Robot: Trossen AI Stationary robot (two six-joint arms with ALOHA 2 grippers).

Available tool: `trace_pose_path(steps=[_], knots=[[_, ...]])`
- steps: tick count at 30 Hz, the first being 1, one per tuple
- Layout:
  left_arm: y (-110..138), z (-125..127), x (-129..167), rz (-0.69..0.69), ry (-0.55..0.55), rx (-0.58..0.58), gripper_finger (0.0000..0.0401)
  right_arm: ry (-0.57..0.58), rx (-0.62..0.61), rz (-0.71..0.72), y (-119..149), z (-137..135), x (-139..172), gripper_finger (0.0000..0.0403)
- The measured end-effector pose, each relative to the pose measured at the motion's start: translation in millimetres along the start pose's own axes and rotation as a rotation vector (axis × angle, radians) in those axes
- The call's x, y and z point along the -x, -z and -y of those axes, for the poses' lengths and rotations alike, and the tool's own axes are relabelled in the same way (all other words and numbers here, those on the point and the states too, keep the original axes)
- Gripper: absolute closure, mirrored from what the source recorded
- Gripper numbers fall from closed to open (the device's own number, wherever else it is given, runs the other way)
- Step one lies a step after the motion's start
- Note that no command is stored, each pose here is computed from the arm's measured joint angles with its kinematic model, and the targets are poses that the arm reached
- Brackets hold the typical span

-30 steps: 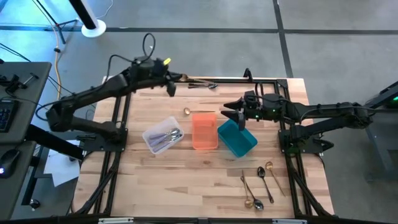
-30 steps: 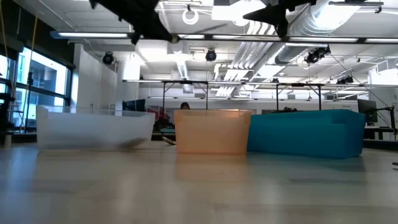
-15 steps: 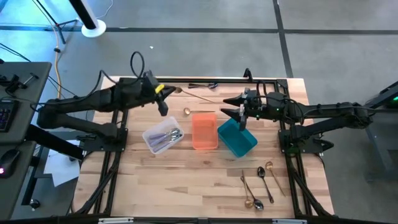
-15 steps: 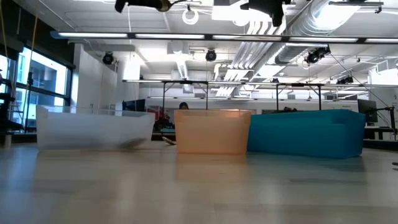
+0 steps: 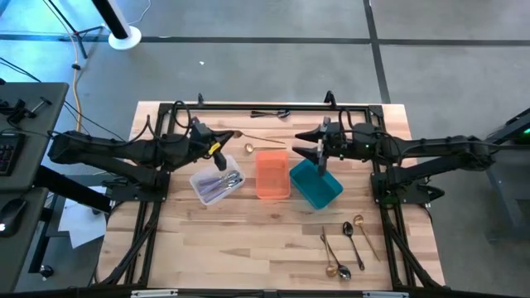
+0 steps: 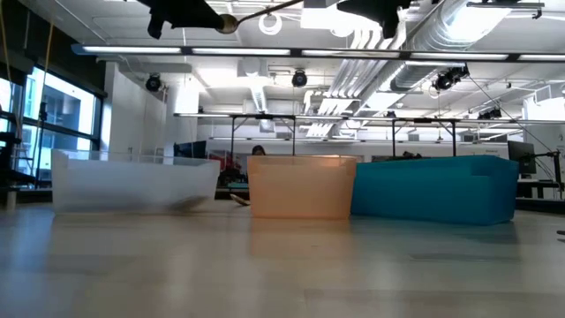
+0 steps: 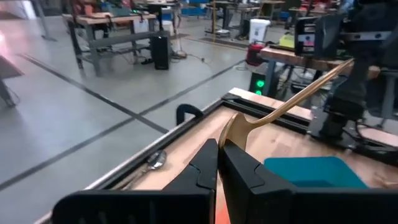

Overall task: Sort silverware by color (type)
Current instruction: Put the gold spoon into the blue bin

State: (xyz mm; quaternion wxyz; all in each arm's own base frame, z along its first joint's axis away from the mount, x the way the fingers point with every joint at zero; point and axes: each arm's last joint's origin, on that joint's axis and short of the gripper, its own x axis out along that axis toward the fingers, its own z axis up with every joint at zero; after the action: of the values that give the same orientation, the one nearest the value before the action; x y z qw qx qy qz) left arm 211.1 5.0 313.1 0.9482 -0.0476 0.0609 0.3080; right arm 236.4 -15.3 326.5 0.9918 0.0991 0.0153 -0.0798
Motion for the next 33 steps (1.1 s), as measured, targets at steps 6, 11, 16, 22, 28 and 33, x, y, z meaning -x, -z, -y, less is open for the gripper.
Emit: trace_pose_path(steps=[6, 11, 16, 22, 28, 33], knots=[[-0.9, -1.4, -1.7, 0.009, -0.016, -0.01, 0.0401, 0.005, 0.003, -0.025, 7.7, 0.5, -10.3, 0.019], [-0.2, -1.5, -1.7, 0.003, -0.017, -0.016, 0.0401, -0.006, 0.001, -0.01, 9.3, 0.0, -16.0, 0.019], [-0.2, -1.4, -1.7, 0.003, -0.017, -0.015, 0.0401, 0.006, 0.002, 0.009, 7.7, 0.1, -16.0, 0.019], [2.4, 2.3, -7.3, -0.002, -0.002, -0.008, 0.0401, 0.08, -0.008, 0.046, 7.3, 2.1, -19.5, 0.019], [11.3, 8.8, -26.6, -0.013, -0.015, 0.002, 0.0401, 0.076, -0.007, 0.01, 10.3, 0.6, -35.1, 0.019], [15.0, 12.2, -30.8, -0.021, -0.016, 0.017, 0.0401, 0.083, 0.013, -0.026, 7.6, -0.5, -39.7, 0.019]])
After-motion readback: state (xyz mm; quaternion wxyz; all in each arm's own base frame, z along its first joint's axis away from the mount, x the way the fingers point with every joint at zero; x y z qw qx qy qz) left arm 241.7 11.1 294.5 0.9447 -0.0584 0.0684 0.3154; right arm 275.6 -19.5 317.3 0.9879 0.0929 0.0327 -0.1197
